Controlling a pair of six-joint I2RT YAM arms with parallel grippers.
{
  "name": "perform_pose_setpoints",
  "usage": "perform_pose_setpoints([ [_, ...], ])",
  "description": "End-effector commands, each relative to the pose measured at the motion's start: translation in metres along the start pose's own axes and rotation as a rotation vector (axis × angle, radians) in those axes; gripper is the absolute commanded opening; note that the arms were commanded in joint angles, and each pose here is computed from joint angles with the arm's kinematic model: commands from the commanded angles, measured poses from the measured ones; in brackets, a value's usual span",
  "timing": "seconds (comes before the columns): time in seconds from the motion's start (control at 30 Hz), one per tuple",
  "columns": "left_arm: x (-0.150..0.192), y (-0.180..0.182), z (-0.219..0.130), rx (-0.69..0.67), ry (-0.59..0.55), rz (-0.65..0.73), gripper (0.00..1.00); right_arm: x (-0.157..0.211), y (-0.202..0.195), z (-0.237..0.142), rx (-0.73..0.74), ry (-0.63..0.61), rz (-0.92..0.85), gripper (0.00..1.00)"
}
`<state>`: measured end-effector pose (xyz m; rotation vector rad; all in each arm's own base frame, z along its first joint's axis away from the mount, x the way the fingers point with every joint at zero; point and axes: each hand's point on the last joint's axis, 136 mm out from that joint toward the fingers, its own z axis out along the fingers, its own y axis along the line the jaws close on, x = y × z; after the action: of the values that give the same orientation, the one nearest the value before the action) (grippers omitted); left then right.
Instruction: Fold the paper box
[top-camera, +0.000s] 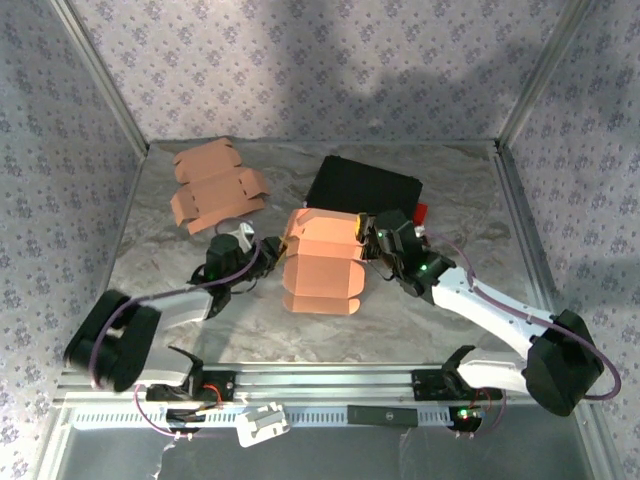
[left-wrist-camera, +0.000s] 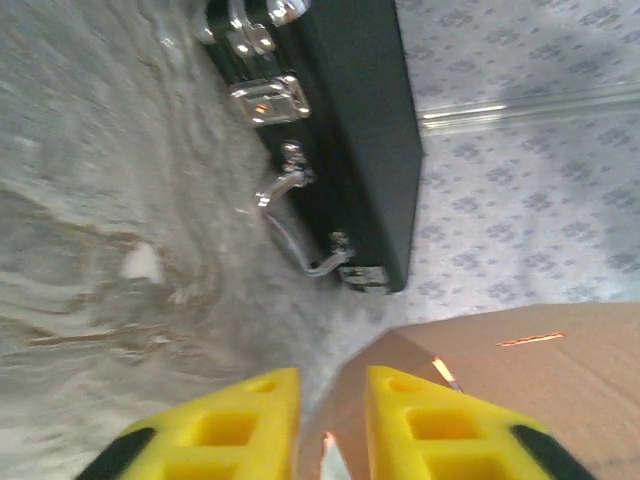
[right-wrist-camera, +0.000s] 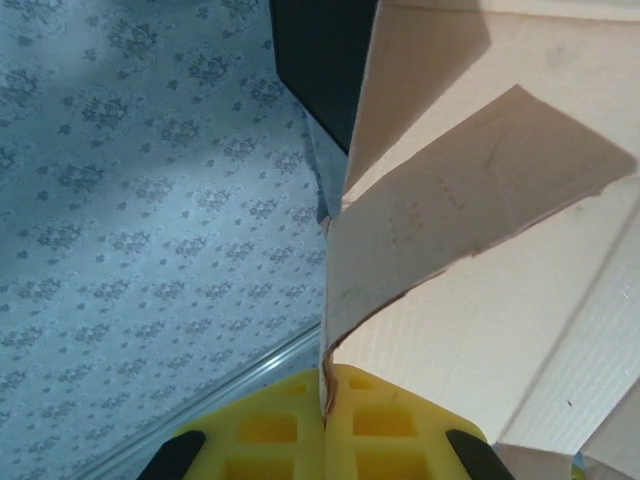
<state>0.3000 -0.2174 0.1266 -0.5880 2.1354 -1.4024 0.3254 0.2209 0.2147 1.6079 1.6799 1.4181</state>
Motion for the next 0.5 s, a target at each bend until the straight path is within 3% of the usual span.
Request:
perform_pose_setpoints([
  [0.0,-0.003,0.050,-0.037,-0.286,-0.065,0.055,0.42,0.000,-0.013,-0.001,0.004,0.008,-0.075,0.00],
  [0.07,-0.011,0.060,-0.063,-0.369,-0.118,0.074,0.49,0.002,-0.020,0.001,-0.007,0.015,-0.105,0.00],
  [0.23,-0.018,0.070,-0.108,-0.472,-0.155,0.127,0.53,0.019,-0.029,0.009,-0.034,0.048,-0.180,0.00],
  [0.47,-0.020,0.076,-0.103,-0.475,-0.105,0.188,0.44,0.055,-0.036,0.036,-0.080,0.147,-0.298,0.00],
])
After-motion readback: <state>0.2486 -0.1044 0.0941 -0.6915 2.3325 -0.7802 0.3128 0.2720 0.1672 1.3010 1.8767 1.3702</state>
